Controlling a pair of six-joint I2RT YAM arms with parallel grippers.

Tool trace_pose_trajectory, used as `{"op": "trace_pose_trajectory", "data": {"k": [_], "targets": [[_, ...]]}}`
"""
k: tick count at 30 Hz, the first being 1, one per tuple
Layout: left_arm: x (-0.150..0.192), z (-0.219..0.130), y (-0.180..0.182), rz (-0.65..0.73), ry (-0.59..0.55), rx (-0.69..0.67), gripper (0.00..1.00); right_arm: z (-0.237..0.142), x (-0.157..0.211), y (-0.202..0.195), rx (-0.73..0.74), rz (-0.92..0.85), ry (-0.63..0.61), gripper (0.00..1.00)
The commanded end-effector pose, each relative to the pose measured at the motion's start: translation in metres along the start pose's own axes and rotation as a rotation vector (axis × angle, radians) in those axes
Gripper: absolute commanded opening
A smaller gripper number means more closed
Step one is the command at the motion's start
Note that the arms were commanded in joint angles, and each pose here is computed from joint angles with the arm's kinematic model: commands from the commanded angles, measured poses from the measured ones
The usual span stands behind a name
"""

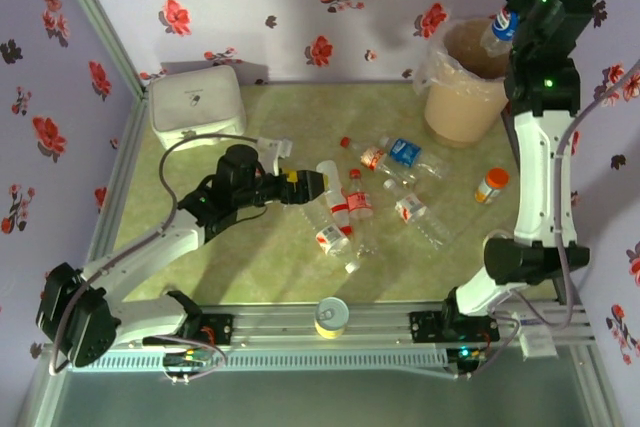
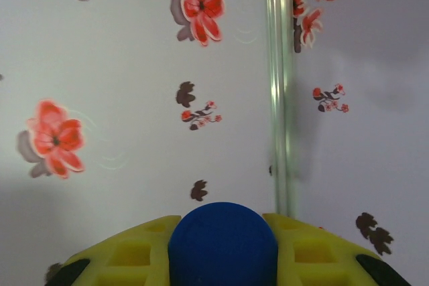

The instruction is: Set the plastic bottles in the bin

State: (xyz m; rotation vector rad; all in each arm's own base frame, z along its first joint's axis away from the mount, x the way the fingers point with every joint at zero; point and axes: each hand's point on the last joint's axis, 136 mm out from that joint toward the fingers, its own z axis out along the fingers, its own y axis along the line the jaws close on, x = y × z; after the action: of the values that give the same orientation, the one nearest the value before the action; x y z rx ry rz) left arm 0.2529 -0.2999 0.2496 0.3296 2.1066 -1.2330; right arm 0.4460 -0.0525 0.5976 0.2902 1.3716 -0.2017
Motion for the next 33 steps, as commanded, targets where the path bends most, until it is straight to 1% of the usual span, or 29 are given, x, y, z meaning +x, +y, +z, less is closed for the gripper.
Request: {"op": "trace_pose_trajectory", "data": {"k": [1,6,7,15,25,28,31,33], "targets": [[-0.009,-0.008,-0.007,-0.006,-0.052,0.027,0.98,0.02,0.009,-0.008,0.052,-0.053,0.001,0.0],[-0.005,-0.015,-0.002,-0.011,-0.068,0.008,0.98,0.035,0.046,-0.002,0.031,-0.071,0.056,0.0],[-0.005,-0.016,-0.001,-0.012,-0.072,0.004,0.98,0.036,0.053,0.004,-0.002,-0.07,0.066,0.0],[-0.001,-0.021,0.004,0.004,-0.07,-0.023,0.98,0.027,0.11,0.004,-0.033,-0.104,0.123,0.0],[0.001,-0.02,0.007,0.001,-0.066,-0.03,0.98,0.028,0.174,-0.011,0.011,-0.106,0.249,0.0],[0.001,-0.02,0.009,-0.007,-0.068,-0.04,0.98,0.033,0.195,-0.02,0.037,-0.087,0.304,0.05],[0.001,-0.023,0.018,-0.022,-0.07,-0.096,0.98,0.036,0.212,-0.03,0.065,-0.063,0.331,0.07],[0.002,-0.03,0.035,-0.051,-0.064,-0.191,0.98,0.037,0.224,-0.038,0.083,-0.043,0.351,0.08]]}}
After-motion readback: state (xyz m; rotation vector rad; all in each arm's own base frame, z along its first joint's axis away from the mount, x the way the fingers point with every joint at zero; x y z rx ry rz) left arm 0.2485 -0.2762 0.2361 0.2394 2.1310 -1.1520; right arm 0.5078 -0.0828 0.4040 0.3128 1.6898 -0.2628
